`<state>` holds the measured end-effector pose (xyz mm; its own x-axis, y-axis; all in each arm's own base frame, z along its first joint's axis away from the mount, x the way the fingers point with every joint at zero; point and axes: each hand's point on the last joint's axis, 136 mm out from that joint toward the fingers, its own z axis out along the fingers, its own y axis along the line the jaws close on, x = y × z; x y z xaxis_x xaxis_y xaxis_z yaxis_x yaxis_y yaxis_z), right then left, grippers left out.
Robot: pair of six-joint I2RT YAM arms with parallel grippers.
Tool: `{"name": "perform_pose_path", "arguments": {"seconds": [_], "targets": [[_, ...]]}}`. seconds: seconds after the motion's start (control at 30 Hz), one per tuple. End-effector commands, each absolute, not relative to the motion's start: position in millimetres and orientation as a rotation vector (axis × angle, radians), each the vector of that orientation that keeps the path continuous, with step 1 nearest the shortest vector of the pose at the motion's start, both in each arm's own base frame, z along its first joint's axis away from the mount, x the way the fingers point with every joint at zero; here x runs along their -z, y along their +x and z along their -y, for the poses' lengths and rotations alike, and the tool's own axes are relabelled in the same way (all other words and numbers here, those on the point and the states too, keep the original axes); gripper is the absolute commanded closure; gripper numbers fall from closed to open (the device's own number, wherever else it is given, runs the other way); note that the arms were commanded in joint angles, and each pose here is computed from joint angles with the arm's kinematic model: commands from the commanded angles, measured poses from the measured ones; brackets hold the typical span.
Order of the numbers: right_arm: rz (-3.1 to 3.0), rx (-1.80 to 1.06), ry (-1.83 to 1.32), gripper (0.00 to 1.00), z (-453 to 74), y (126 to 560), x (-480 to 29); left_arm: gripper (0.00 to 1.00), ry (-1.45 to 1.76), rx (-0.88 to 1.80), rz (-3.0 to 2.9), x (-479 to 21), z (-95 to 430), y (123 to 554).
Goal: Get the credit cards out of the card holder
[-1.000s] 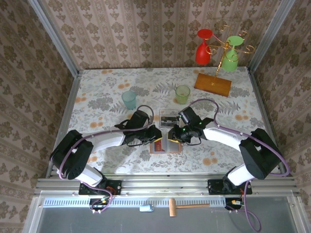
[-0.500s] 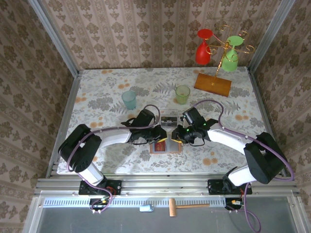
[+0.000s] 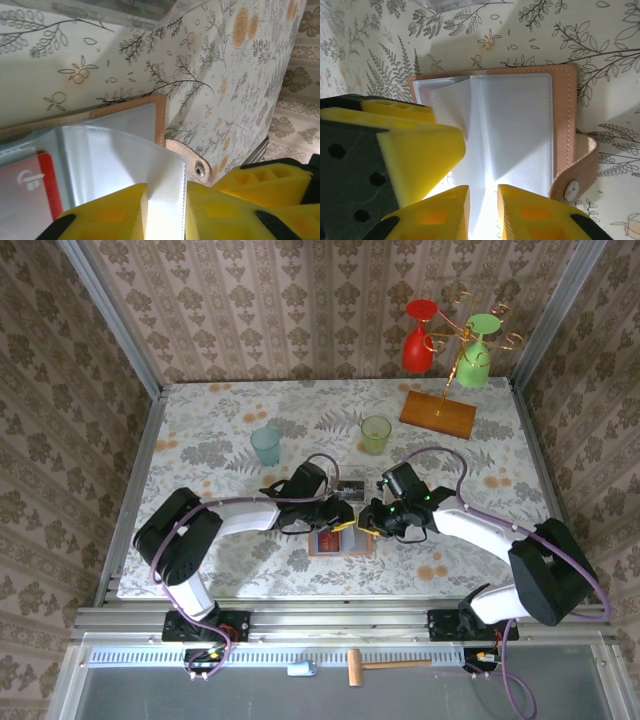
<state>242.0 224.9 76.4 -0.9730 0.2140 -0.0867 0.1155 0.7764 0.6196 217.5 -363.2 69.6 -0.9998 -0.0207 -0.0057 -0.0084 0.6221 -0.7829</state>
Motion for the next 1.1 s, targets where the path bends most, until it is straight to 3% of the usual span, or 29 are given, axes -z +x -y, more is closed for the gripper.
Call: {"name": "perform_pose_path", "arguments": {"seconds": [0.0,0.43,1.07], "targets": [[-2.809,-0.938,0.270,0.78,-214.3,238.5,-78.6,0.73,0.010,1.409,-2.801,-77.0,374.9,218.0],[-2.794,-0.931,0.308,0.78,-198.0,235.9,-78.8,0.67,0.009,1.421,-2.826,-68.0,385.5,219.0],[-2.790,-0.959,0.318,0.77,-198.2,236.8,-78.1,0.67,0.003,1.434,-2.831,-63.2,389.7,219.2]]}}
